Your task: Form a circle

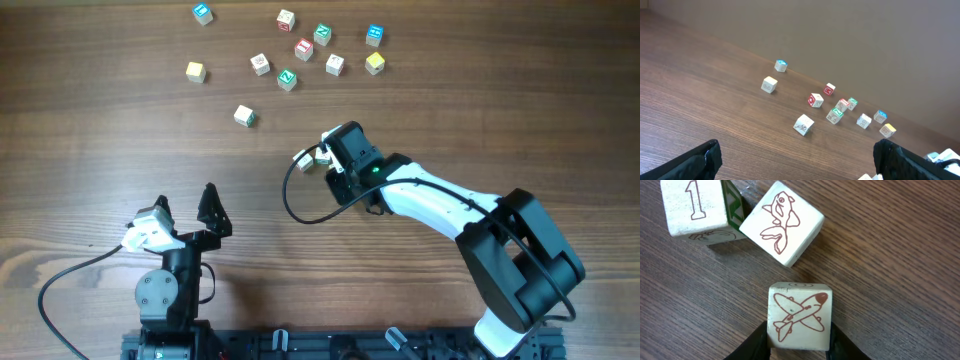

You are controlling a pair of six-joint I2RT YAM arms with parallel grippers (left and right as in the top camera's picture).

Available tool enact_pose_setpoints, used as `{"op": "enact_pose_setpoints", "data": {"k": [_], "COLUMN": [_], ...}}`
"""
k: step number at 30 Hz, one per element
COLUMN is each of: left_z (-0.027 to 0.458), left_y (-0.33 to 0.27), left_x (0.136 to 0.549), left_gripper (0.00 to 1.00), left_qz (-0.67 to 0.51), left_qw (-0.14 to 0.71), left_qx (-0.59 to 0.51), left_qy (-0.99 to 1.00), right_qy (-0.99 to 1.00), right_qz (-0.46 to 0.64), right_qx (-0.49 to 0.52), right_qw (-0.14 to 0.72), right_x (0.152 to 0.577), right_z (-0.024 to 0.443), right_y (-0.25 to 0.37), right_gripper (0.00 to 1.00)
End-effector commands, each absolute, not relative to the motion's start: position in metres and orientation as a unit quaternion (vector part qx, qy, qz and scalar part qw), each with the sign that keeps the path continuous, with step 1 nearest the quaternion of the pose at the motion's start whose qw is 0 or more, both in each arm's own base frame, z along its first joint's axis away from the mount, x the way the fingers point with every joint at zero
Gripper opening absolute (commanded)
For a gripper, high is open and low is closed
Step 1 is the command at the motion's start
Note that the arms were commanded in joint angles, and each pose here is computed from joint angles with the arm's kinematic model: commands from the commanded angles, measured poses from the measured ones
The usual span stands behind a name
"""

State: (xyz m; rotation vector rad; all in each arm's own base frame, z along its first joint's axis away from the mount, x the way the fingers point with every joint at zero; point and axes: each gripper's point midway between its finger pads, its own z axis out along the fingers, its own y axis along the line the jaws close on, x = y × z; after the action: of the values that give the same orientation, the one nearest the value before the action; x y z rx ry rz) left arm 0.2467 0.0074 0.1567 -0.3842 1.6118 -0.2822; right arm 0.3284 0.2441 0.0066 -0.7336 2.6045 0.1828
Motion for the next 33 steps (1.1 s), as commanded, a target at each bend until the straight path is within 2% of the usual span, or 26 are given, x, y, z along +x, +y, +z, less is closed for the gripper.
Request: {"op": "enact_pose_setpoints", "data": {"k": [1,20,29,33], "left_z": [0.156,0.156,0.156,0.156], "left_y": [0.005,0.005,0.005,0.005], "left_x": [0.247,0.247,0.247,0.247], "left_gripper": [1.0,1.0,1.0,1.0], "left_qz": [-0.124,-0.124,-0.124,-0.124], "left_qw": [0.667,0.667,0.667,0.667], "left_qx": [-0.163,-0.163,-0.163,-0.163], "left_qy": [0.716,0.716,0.716,0.716], "right_qy": [0.942,0.946,0.944,0.936], "right_qz": [0.068,0.07,0.073,0.088], "right_qx": [-0.26,-0.264,-0.264,-0.261], "right_qw": [0.199,0.175,0.182,0.22], "right_x": [0.324,0.314,0.317,0.332], "right_z": [-0.003,-0.007,-0.006,0.003], "right_y": [0.243,0.239,0.242,0.253], "right_gripper": [0.35,0.35,0.56,0.6]}}
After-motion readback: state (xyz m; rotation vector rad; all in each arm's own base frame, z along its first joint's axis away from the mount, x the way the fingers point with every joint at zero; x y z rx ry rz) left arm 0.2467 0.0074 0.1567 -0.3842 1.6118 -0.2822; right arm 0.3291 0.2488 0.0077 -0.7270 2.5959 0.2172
